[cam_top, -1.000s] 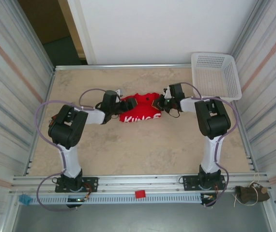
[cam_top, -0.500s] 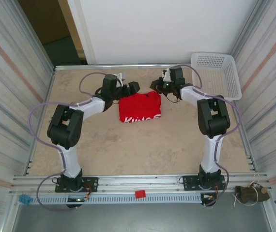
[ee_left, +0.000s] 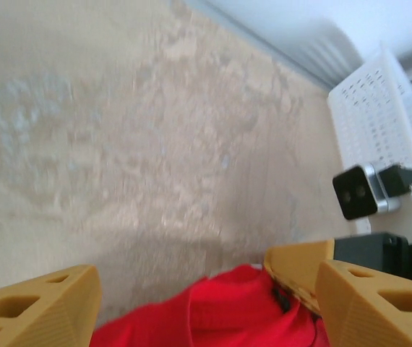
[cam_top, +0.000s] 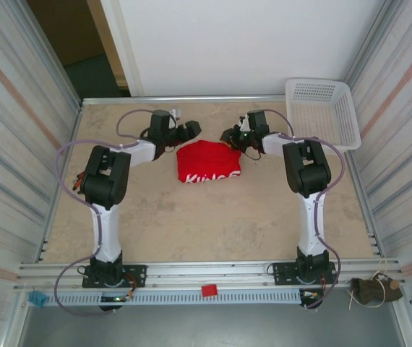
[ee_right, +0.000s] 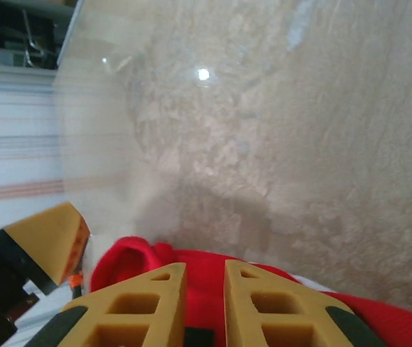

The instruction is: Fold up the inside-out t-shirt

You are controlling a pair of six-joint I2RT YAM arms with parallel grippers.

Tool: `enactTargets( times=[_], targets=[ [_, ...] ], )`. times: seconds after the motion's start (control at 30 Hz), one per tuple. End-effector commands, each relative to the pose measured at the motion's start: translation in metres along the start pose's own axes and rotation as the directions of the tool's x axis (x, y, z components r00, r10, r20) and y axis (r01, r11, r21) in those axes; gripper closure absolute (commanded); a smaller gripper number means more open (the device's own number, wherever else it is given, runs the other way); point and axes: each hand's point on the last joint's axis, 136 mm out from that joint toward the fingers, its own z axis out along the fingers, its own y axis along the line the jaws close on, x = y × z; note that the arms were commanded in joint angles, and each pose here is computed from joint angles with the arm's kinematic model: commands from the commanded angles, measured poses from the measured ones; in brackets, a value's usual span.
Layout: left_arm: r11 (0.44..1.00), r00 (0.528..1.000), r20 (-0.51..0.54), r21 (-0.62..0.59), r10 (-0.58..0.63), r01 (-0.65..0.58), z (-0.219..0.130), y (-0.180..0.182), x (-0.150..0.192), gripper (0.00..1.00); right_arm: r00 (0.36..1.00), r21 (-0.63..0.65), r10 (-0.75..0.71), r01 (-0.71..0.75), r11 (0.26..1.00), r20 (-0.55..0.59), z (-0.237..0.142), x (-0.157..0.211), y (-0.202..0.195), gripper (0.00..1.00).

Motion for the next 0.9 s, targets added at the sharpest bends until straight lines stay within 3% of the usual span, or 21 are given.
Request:
enactTargets(
  times=[0.0,0.13,0.3,0.6,0.73,0.87],
  targets=[
    [0.993,0.995,0.015,0.065,0.1,-0.1,-0.03,-0.057,-0.024,0.22,0.987,-0.087,-0.123,0.132,0.987,0.102,-0.058,-0.028,0.074,0.68],
    [0.988,0.991,-0.047,0.099,0.123,-0.118,-0.043,-0.103,0.007,0.22,0.97,-0.048,-0.135,0.147,0.988,0.2,-0.119,-0.037,0.09,0.48],
    [0.993,0.99,-0.106,0.078,0.094,-0.086,-0.027,-0.124,0.067,0.21,0.936,0.027,-0.142,0.141,0.99,0.323,-0.192,-0.032,0.086,0.34],
    [0.992,0.982,-0.166,-0.095,-0.092,0.077,0.011,-0.046,0.117,0.21,0.865,0.3,-0.292,0.175,0.938,0.407,-0.289,0.011,0.073,0.12],
    [0.986,0.979,-0.177,-0.15,-0.102,0.076,0.0,-0.007,0.115,0.21,0.843,0.375,-0.327,0.164,0.912,0.427,-0.321,0.03,0.062,0.08],
    [0.982,0.976,-0.207,-0.187,-0.068,0.028,-0.017,0.03,0.091,0.21,0.837,0.417,-0.339,0.149,0.897,0.429,-0.338,0.054,0.047,0.05]
  ],
)
